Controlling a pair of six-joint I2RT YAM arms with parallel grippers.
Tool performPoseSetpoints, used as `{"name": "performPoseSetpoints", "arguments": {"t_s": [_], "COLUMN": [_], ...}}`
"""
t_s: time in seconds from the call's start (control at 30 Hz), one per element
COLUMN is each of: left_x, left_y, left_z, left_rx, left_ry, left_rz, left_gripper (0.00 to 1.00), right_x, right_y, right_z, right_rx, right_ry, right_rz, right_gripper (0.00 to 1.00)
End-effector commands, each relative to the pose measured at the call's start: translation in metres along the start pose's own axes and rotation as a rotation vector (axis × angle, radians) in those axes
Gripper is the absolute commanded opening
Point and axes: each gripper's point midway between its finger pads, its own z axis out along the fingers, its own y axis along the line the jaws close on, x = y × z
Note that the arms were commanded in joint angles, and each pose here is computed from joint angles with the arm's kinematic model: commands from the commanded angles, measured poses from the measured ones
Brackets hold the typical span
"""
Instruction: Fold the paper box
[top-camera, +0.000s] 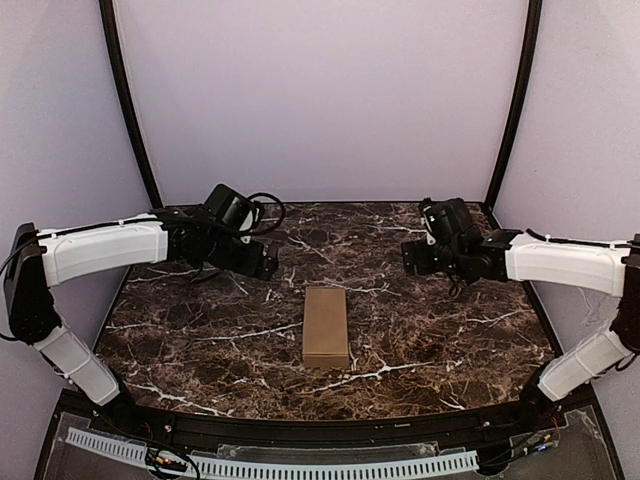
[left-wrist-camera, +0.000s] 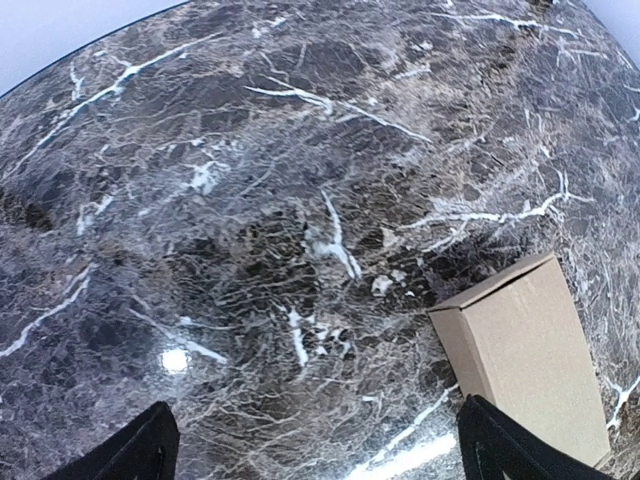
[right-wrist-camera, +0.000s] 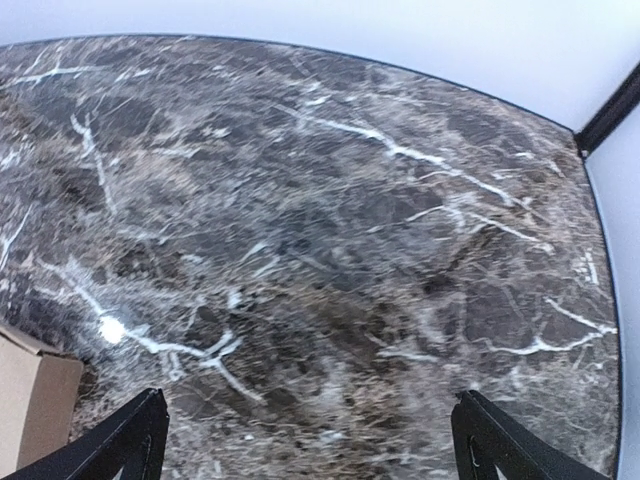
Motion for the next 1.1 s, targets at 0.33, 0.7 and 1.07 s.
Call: {"name": "performPoseSetpoints", "arguments": {"t_s": [0.33,0.7,1.07], "left_x": [-0.03,-0.011,0.011], "left_y": [0.105,0.097,0.101], "left_z": [-0.085,-0.135,-0.148], "left_rx": [-0.168,-0.064,-0.052], "left_ry": [-0.03,-0.256,-0.366], "left_rz": [-0.14,-0.064,-0.081], "left_gripper": [0.99,0.99,0.99], "right_x": [-0.03,-0.021,-0.02], "right_y": [-0.09,-0.109,-0.108], "right_z": [-0.08,-0.128,-0.127], "right_rx": [-0.1,-0.068,-0.072], "right_ry": [-0.013,-0.174,-0.194], "right_rz": [0.13,0.182,0.169], "right_gripper": [0.99,0.98,0.99]}}
